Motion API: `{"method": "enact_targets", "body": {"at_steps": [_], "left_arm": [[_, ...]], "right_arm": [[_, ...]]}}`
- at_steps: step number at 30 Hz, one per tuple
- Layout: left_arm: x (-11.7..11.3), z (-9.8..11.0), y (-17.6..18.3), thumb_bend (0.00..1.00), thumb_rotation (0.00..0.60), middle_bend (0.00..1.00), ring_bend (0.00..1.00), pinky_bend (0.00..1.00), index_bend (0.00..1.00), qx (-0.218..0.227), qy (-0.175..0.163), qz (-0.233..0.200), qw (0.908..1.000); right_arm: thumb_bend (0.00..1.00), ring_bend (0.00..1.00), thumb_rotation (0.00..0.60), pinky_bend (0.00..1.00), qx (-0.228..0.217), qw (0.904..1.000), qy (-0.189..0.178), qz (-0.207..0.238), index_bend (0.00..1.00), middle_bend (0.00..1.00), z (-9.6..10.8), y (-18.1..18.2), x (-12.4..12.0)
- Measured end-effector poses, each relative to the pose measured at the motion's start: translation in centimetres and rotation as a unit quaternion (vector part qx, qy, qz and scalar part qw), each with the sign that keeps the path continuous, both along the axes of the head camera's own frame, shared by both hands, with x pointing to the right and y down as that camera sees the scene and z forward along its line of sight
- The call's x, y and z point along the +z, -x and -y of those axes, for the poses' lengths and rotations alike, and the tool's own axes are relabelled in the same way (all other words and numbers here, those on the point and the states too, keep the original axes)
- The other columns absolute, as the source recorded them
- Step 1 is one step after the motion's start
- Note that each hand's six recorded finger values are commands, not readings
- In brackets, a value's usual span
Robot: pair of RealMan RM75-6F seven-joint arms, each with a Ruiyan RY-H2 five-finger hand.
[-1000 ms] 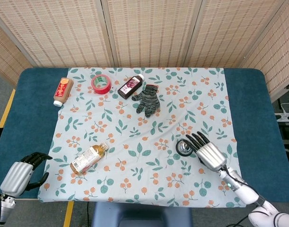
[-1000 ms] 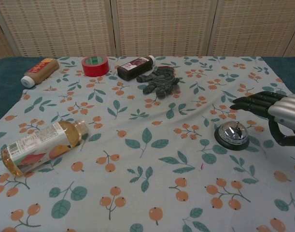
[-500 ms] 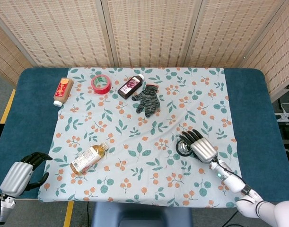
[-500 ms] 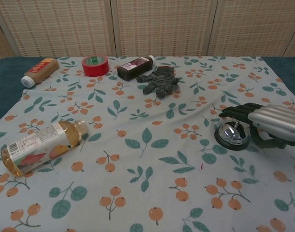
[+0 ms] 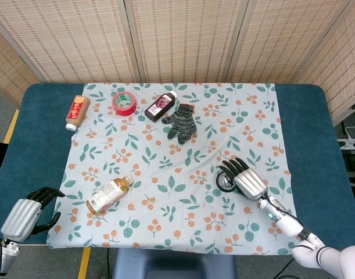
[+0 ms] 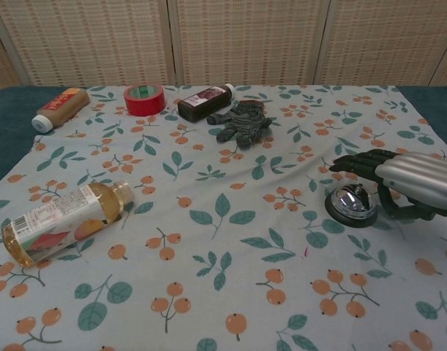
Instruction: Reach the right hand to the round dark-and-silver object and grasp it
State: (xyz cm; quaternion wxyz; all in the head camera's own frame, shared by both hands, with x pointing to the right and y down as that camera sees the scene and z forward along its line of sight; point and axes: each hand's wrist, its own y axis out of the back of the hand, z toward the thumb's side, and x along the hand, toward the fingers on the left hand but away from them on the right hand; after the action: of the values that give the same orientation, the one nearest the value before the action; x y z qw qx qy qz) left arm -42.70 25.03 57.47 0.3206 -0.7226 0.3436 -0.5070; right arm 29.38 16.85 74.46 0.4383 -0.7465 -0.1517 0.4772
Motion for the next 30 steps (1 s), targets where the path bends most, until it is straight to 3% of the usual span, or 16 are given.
{"method": "enact_targets", "body": {"at_steps": [9,14,23,30], "left_arm": [[-0.2,0.1,0.2,0.39,0.6,0.29,0.23,0.36,0.31,-0.004,-0.002,-0.003,1.0],[-0.2,0.1,0.2,0.39,0.6,0.29,0.23,0.36,0.31,-0.004,-0.004,-0.004,1.0],[-0.2,0.1,0.1,0.39,0.6,0.29,0.23,0.36,0.31,-0.003,-0.002,-0.003,1.0],[-0.2,0.0,0.0,0.39,0.6,0.29,0.23,0.36,0.31,-0.001,-0.002,-0.001,1.0]], "right_arm": [[1.0,0.0,0.6,0.0,-0.013,0.9996,0.022,-0.011,0.0,0.0,-0.7,0.7,1.8],[1.0,0.0,0.6,0.0,-0.014,0.9999,0.007,-0.001,0.0,0.0,-0.5,0.7,1.1],[1.0,0.0,0.6,0.0,-0.019,0.9981,-0.056,0.016,0.0,0.0,-0.1,-0.2,-2.5],[1.0,0.0,0.6,0.0,0.005,0.9911,-0.125,-0.046,0.0,0.0,-2.7,-6.6,-8.6]]}}
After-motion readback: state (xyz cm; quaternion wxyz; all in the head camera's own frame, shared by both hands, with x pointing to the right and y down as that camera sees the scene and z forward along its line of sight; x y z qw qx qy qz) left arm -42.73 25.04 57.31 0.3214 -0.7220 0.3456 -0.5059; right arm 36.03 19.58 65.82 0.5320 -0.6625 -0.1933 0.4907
